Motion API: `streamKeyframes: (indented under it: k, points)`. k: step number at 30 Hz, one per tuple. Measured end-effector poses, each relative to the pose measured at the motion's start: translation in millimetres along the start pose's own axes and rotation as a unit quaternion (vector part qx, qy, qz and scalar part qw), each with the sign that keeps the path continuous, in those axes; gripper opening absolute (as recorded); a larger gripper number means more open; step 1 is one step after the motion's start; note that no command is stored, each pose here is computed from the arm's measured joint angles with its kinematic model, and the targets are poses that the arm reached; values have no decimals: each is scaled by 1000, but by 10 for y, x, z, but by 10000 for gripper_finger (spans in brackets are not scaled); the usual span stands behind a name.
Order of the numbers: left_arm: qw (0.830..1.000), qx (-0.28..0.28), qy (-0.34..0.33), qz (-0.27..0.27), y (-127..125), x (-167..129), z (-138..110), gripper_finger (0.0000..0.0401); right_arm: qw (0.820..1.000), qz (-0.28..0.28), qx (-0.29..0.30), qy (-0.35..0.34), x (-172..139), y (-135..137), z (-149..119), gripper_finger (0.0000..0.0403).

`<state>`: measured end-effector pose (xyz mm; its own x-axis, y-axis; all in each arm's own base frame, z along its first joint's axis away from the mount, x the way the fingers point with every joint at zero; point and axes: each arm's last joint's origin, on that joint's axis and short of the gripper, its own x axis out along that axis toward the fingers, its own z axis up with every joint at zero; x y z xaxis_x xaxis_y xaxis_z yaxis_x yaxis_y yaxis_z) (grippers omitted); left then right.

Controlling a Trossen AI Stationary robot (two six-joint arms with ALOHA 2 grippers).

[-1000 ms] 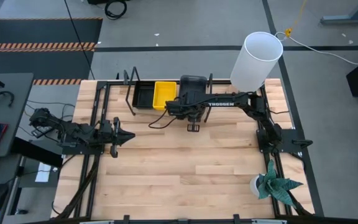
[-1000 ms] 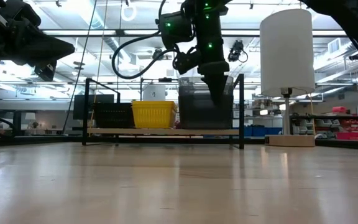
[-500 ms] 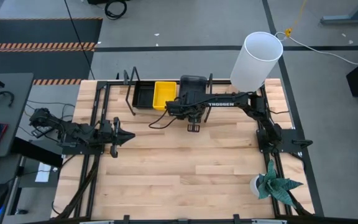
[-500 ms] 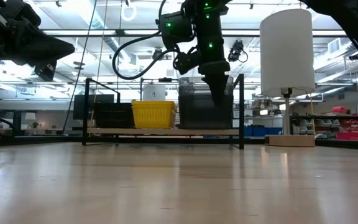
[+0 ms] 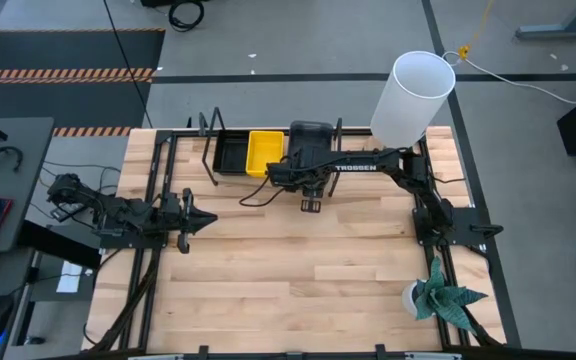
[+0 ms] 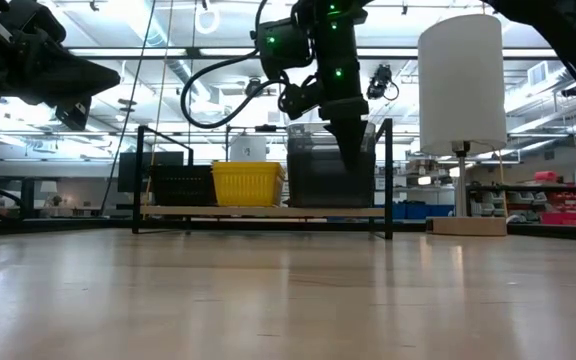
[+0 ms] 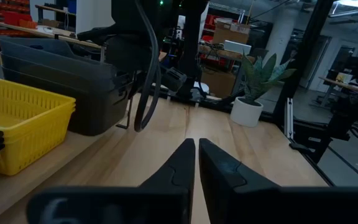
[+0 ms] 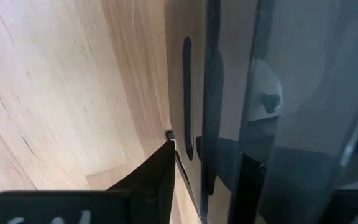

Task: Stack baskets on shelf by color
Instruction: Put the stacked black bin on the shelf

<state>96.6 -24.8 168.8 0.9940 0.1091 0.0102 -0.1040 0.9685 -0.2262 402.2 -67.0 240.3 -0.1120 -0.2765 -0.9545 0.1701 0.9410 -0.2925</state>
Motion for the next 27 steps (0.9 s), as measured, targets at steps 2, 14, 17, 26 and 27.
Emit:
streamKeyframes:
  k: [2, 14, 17, 26, 27]
  points:
    - [1000, 0, 0, 0, 0, 0, 0, 31, 1000, 0, 2, 0, 0, 0, 0, 117]
    - [1000, 0, 0, 0, 0, 0, 0, 26, 1000, 0, 10, 7, 0, -1, -14, 132]
    - [1000, 0, 0, 0, 0, 0, 0, 27, 1000, 0, 9, 7, 0, -1, -14, 144]
    - [1000, 0, 0, 0, 0, 0, 0, 34, 1000, 0, 9, 8, 0, -1, -17, 181]
    - [1000, 0, 0, 0, 0, 0, 0, 32, 1000, 0, 9, 8, 0, -2, -17, 184]
